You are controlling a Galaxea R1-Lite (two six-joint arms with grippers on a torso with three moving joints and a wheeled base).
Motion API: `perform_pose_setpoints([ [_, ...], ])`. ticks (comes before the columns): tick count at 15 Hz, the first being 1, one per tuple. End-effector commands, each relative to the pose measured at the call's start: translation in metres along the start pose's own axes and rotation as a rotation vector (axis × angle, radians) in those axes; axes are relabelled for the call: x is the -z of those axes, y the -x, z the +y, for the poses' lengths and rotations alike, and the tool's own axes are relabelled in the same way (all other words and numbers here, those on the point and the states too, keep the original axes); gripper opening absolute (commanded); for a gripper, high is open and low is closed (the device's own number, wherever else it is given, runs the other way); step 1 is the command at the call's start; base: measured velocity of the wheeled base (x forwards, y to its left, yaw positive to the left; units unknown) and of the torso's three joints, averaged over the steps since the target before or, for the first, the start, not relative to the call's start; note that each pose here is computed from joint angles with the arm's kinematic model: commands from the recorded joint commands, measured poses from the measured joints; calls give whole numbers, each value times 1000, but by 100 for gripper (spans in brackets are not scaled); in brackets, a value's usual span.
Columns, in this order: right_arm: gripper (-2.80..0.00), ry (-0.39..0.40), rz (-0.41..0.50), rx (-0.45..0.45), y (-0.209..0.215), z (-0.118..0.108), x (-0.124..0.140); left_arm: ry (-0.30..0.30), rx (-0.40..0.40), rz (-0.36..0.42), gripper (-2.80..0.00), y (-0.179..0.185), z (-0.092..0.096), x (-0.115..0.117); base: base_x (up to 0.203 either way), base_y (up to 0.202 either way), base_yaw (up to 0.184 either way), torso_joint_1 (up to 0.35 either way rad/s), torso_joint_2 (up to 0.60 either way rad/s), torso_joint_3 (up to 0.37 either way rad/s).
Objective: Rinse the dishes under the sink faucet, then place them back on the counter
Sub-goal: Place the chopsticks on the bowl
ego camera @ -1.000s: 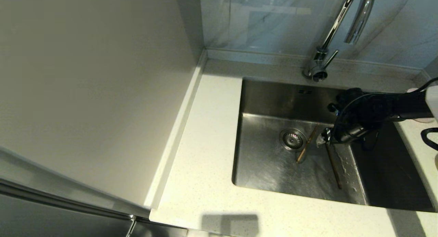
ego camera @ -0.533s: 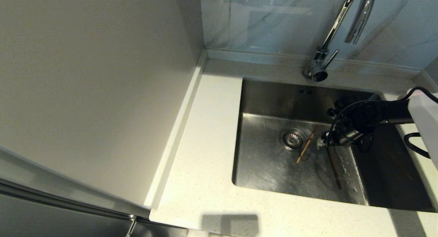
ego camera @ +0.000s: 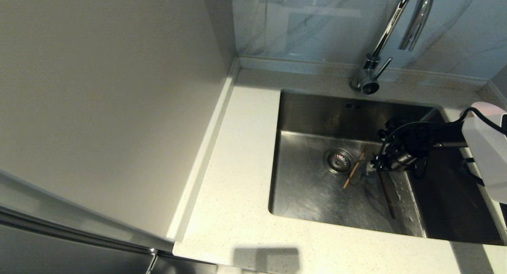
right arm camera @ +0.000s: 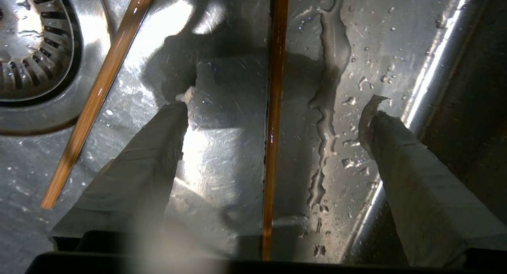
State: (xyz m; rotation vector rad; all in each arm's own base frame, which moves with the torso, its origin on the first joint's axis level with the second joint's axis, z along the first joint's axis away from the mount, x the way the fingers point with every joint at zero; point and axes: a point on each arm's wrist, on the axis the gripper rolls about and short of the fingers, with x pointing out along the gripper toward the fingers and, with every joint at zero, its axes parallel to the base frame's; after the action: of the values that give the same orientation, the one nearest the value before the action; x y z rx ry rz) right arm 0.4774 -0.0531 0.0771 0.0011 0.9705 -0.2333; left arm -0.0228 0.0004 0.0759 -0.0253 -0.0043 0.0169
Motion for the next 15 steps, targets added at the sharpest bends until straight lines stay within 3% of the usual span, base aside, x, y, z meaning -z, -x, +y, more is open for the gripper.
perform_pose_setpoints([
  [1, 0, 1, 12, 1, -7, 1, 2, 1, 0, -4, -280, 0, 0, 0, 0, 0, 0, 0, 0, 0],
  [7, 0, 14, 14, 0, -8, 0, 3, 1, 0, -4, -280, 0, 0, 0, 0, 0, 0, 0, 0, 0],
  [8, -280, 14, 14, 0, -7, 0, 2, 1, 0, -4, -280, 0, 0, 0, 0, 0, 0, 0, 0, 0],
  [15, -280, 18, 45, -6, -20, 3, 9, 1, 0, -4, -280, 0, 0, 0, 0, 0, 0, 0, 0, 0],
])
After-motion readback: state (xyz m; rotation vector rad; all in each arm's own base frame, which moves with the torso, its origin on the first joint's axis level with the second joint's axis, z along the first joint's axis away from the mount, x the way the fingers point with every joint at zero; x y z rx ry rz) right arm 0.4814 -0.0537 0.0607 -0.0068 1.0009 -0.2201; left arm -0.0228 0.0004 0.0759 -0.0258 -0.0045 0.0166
